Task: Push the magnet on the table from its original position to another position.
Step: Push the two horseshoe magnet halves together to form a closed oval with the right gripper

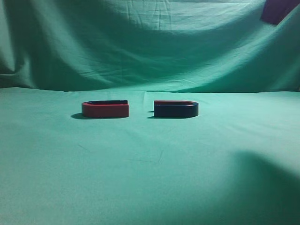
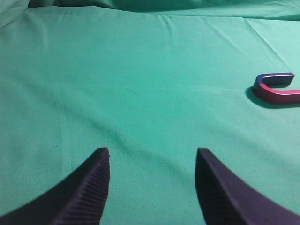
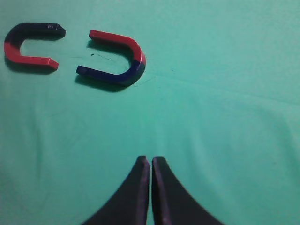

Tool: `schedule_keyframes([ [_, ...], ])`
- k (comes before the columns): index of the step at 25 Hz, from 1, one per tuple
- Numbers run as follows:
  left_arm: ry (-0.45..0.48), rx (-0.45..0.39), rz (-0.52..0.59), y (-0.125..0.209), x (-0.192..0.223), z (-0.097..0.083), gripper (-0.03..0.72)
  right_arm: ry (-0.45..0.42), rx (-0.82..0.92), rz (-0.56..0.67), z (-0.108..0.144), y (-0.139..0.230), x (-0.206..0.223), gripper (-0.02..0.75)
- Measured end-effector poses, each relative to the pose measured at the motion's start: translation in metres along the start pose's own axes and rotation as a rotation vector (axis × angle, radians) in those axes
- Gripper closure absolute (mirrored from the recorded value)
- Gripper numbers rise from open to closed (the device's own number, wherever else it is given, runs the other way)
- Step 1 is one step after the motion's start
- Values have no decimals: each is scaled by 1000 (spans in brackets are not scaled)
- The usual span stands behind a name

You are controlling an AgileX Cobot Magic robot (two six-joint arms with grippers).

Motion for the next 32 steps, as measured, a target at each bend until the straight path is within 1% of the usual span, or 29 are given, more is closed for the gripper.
schedule_keyframes([
  [4, 0, 0, 0, 0, 0, 0, 316, 25, 20, 107, -2, -15, 41, 738],
  [11, 0, 0, 0, 0, 0, 0, 316, 34, 63, 245, -11, -36, 114, 738],
  [17, 0, 0, 0, 0, 0, 0, 316, 34, 72, 298, -20, -51, 159, 738],
  [22, 0, 0, 0, 0, 0, 0, 316, 27, 69, 330, -22, -55, 179, 738],
  [25, 0, 0, 0, 0, 0, 0, 316, 22, 49, 322, -15, -58, 182, 738],
  [28, 0, 0, 0, 0, 0, 0, 316, 14, 30, 315, -2, -59, 185, 738],
  [32, 0, 0, 0, 0, 0, 0, 316, 12, 30, 299, 7, -61, 188, 738],
])
Point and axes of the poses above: a point on each arm's last joint axis where the gripper is mounted, x pointing out along that axis toward the gripper, z along the wrist's bending axis when the last joint is at zero, y = z × x, the point moved 6 cm from there along x, pointing out along that axis toward the gripper, and after that the axes turned 3 degrees about -x, right-handed, at the moved point
